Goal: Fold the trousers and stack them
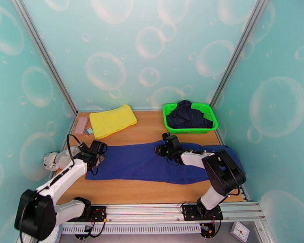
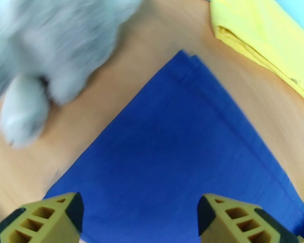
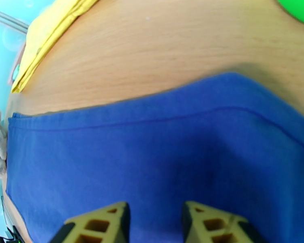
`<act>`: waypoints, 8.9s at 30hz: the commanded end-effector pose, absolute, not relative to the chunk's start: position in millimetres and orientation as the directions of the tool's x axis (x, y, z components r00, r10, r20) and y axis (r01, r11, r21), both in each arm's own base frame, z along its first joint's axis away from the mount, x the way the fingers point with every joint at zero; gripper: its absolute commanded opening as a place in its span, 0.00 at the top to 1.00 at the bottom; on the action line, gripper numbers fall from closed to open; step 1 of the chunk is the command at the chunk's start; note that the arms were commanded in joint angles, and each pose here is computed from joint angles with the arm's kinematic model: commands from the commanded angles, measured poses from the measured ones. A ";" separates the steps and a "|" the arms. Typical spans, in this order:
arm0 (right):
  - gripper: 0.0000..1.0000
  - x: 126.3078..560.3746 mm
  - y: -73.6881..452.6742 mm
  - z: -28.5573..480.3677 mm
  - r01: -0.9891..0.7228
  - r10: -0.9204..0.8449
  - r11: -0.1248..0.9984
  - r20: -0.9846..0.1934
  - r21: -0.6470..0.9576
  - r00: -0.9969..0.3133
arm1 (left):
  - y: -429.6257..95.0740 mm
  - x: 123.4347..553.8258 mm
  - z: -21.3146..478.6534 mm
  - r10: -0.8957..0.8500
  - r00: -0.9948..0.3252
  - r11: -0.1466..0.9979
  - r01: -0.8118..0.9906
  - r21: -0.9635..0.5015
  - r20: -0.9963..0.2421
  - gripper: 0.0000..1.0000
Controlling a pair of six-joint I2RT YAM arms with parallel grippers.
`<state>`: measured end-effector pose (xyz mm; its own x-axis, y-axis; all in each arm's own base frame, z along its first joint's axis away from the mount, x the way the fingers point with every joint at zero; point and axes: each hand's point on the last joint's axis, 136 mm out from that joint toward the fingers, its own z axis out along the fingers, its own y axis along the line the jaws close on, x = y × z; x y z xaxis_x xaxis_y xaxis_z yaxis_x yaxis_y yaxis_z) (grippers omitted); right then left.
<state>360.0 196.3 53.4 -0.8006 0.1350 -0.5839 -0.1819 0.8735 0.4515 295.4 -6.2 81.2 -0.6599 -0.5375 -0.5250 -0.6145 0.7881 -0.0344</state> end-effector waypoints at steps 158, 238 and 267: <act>0.52 321.2 119.7 74.7 -0.179 0.231 0.873 -0.709 0.453 -0.666 | -329.1 216.5 136.3 -0.057 -0.729 0.641 0.497 -0.585 -0.682 0.21; 0.51 304.7 32.3 120.1 0.023 0.448 0.876 -0.794 0.482 -0.411 | -43.4 302.8 32.4 -0.363 -0.837 0.931 -0.312 -0.189 -0.409 1.00; 0.54 310.7 126.6 93.0 -0.258 0.234 0.813 -0.700 0.521 -0.675 | 38.6 339.5 244.3 -0.272 -0.691 0.851 -0.497 0.167 -0.670 1.00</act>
